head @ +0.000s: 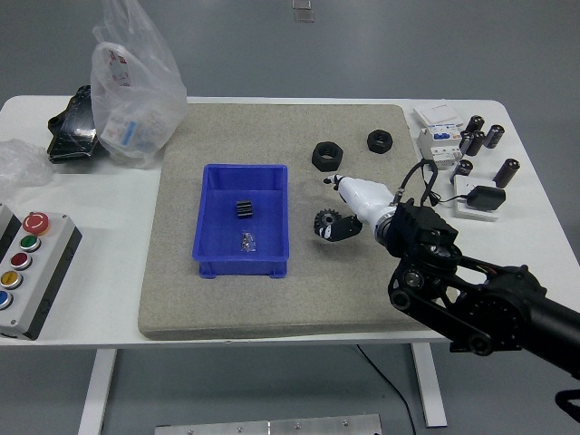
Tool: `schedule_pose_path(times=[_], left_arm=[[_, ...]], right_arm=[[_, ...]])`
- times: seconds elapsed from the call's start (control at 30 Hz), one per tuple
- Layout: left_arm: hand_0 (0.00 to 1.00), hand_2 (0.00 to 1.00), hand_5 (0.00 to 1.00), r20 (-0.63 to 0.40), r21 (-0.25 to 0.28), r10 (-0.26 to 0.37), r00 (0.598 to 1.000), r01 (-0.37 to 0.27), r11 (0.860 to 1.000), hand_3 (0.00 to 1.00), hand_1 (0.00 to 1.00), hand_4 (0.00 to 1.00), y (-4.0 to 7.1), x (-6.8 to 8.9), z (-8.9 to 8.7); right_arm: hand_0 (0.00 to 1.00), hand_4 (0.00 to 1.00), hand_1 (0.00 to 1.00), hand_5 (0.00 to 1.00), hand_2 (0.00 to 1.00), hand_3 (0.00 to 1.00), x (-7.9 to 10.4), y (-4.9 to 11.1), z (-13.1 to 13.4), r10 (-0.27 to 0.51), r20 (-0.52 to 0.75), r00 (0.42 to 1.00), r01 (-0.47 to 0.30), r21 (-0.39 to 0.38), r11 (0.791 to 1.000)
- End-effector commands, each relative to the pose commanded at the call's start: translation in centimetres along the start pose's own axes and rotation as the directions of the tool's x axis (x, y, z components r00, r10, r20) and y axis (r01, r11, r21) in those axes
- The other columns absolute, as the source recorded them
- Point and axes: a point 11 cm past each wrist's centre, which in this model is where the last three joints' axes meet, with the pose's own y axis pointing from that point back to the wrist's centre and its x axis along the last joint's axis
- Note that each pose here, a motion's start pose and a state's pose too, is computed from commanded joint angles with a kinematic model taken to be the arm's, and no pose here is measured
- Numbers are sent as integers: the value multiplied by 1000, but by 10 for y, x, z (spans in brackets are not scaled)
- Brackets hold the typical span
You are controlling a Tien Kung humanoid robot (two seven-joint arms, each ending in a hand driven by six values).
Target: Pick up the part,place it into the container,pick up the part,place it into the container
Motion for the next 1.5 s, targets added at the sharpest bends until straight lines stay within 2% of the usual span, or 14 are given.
schedule_pose_path(times=[0.37,0.4,0.53,0.57,0.73,0.77,0.93,0.97,1.0,1.17,1.33,1.5], left_arm=[[622,535,362,1,1,0,1000,0,1000,615,538,696,0,0,0],[622,535,361,1,0,-1,1000,1,1000,616,538,694,0,-1,0],[622,535,361,1,1,-1,1000,1,1000,616,538,694,0,-1,0],[622,536,360,1,1,-1,1000,1,1000,617,538,691,0,-1,0],[622,536,360,-1,-4,-1,1000,1,1000,617,538,691,0,0,1],[622,536,362,-2,-6,-1,1000,1,1000,617,538,691,0,0,1],[622,536,362,-4,-9,-3,1000,2,1000,617,538,691,0,-1,2],[622,536,363,-4,-9,-2,1000,2,1000,617,538,690,0,0,2],[622,536,363,-4,-9,-2,1000,2,1000,617,538,690,0,0,1],[622,536,363,-4,-7,-3,1000,3,1000,617,538,690,0,-1,1],[622,536,368,-4,-5,-4,1000,4,1000,617,538,690,0,-1,0],[622,536,380,-5,1,-3,1000,3,1000,618,538,691,0,-1,-1]], right_arm=[[473,898,781,381,894,972,-14,-9,-4,-13,-77,997,12,-11,1000],[426,639,708,168,743,734,-15,-9,-4,-11,-80,997,10,-13,1000],[426,639,708,168,743,734,-17,-10,-1,3,-87,996,-4,-18,1000],[401,570,613,2,501,593,-16,-10,-1,10,-88,996,-11,-17,1000],[401,570,613,2,501,593,-16,-9,-1,42,-96,994,-44,-12,999],[390,536,594,2,430,564,-16,-9,-1,48,-100,994,-49,-12,999],[390,536,594,2,430,564,-12,-9,1,75,-111,991,-77,-10,997],[395,487,588,2,418,564,-9,-9,1,92,-113,989,-93,-6,996],[395,487,588,2,418,564,-6,-8,0,106,-114,988,-107,-1,994],[395,487,588,2,418,564,19,-4,-11,211,-111,971,-207,45,977],[407,484,581,2,412,565,44,7,-40,326,-68,943,-316,134,939],[420,495,581,2,413,563,43,20,-73,339,43,940,-340,221,914]])
